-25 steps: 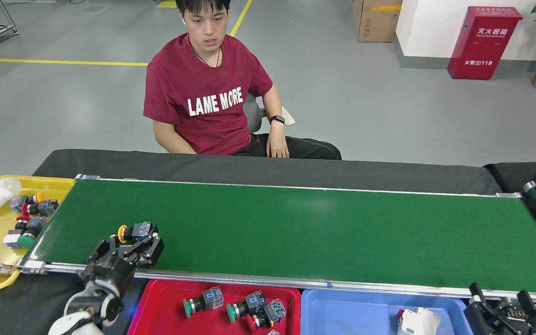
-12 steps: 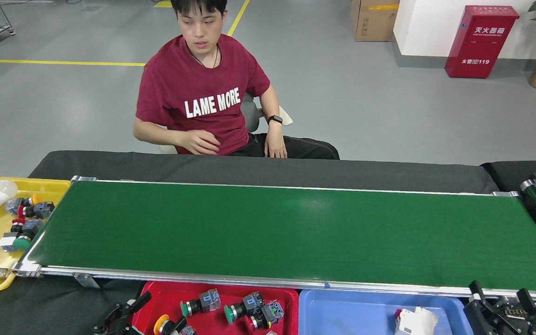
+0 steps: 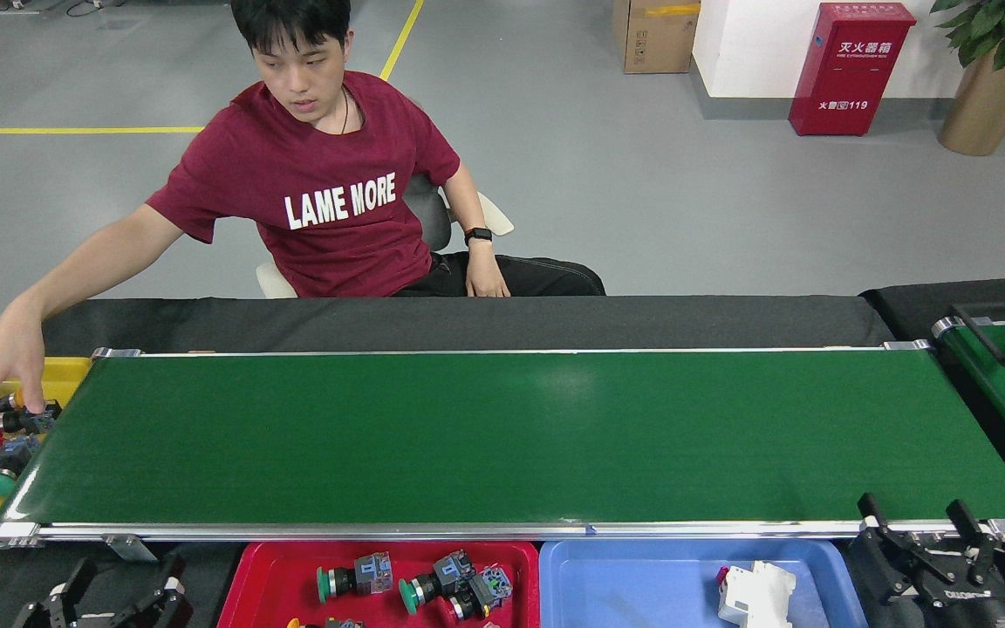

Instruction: Pick switch part from conveyor to tray

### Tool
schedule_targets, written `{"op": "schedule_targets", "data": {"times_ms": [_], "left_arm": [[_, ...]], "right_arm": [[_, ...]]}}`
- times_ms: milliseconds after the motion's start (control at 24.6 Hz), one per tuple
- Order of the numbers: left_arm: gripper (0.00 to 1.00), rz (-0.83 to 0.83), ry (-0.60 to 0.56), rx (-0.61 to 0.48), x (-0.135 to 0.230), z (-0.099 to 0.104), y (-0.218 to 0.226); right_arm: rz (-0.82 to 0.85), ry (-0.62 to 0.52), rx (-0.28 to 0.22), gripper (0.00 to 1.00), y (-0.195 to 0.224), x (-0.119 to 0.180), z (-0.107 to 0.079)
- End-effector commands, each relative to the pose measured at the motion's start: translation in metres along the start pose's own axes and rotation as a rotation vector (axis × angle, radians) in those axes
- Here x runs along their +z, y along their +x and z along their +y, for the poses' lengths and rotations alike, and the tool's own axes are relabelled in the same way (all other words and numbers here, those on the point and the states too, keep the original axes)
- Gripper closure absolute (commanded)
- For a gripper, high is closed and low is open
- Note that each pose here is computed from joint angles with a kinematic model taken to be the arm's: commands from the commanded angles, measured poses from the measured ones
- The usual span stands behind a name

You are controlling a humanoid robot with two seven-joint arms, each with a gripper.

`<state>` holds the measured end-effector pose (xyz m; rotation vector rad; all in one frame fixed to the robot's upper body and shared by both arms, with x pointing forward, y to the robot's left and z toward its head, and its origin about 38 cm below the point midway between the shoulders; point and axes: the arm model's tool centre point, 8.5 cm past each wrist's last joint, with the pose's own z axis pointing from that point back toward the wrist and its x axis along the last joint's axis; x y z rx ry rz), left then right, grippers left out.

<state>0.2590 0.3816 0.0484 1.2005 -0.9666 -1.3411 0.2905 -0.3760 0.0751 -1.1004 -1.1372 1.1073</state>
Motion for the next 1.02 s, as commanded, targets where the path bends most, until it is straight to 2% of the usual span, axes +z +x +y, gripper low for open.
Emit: {"op": "schedule_targets", "data": {"times_ms": [0, 203, 488, 975], "left_arm": [[0.02, 0.017, 0.073, -0.053, -0.002, 0.012, -0.004], [0.0, 0.013, 0.056, -0.034, 0.004, 0.005, -0.004], [0.0, -0.045, 0.012, 0.065, 0.003, 0.003, 0.002], [0.0, -0.008, 0.028, 0.061, 0.004, 0.008, -0.009]], "right_arm": [[-0.001, -0.015, 0.001, 0.01, 0.0, -0.001, -0.005], [-0.007, -0.015, 0.0, 0.01, 0.002, -0.001, -0.005], [-0.004, -0.012, -0.006, 0.01, 0.003, 0.0, -0.003], [-0.012, -0.015, -0.005, 0.01, 0.005, 0.002, -0.004]]}}
